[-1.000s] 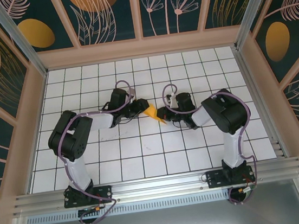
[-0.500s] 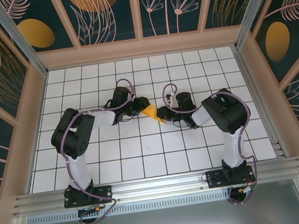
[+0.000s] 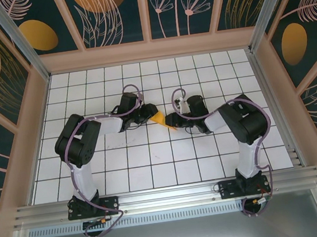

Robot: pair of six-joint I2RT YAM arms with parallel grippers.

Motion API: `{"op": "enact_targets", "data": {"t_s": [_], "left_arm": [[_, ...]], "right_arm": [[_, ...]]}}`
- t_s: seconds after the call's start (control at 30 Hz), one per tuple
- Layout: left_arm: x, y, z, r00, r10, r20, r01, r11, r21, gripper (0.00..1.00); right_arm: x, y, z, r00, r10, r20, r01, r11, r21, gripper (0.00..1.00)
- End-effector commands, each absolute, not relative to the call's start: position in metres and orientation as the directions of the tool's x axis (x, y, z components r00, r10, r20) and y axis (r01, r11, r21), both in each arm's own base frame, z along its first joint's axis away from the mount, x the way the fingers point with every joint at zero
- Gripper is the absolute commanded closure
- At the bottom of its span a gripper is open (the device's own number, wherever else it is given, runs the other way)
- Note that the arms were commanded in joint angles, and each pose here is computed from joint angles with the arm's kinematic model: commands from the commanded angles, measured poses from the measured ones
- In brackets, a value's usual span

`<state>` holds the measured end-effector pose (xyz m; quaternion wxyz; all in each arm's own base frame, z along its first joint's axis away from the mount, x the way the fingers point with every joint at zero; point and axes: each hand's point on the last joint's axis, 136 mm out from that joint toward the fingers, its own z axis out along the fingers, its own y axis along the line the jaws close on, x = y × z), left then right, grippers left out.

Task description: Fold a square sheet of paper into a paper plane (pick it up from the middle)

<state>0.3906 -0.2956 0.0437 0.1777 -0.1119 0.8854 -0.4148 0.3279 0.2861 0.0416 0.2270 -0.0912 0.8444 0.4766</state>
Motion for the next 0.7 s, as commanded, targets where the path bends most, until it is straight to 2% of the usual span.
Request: {"op": "enact_targets", "data": {"t_s": [0.0, 0.13, 0.43, 0.53, 0.67], "left_arm": [[0.393, -0.296, 0.035, -0.912, -0.357, -0.204, -0.083, 0.645, -0.76, 0.63], [0.393, -0.295, 0.035, -0.911, -0.358, -0.203, -0.086, 0.649, -0.756, 0.63], [0.393, -0.294, 0.034, -0.912, -0.358, -0.202, -0.09, 0.655, -0.751, 0.63], [0.394, -0.295, 0.034, -0.912, -0.356, -0.203, -0.089, 0.655, -0.75, 0.63], [0.394, -0.295, 0.037, -0.912, -0.353, -0.207, -0.083, 0.655, -0.751, 0.63]], "right_arm": [[0.326, 0.284, 0.053, -0.816, -0.037, -0.576, -0.505, 0.53, 0.681, 0.7], [0.322, 0.283, 0.048, -0.774, -0.116, -0.622, -0.578, 0.53, 0.621, 0.7], [0.326, 0.279, 0.034, -0.752, -0.164, -0.638, -0.601, 0.568, 0.563, 0.73], [0.329, 0.28, 0.031, -0.757, -0.161, -0.634, -0.595, 0.571, 0.566, 0.78], [0.327, 0.284, 0.029, -0.769, -0.155, -0.62, -0.59, 0.547, 0.594, 0.89]]}}
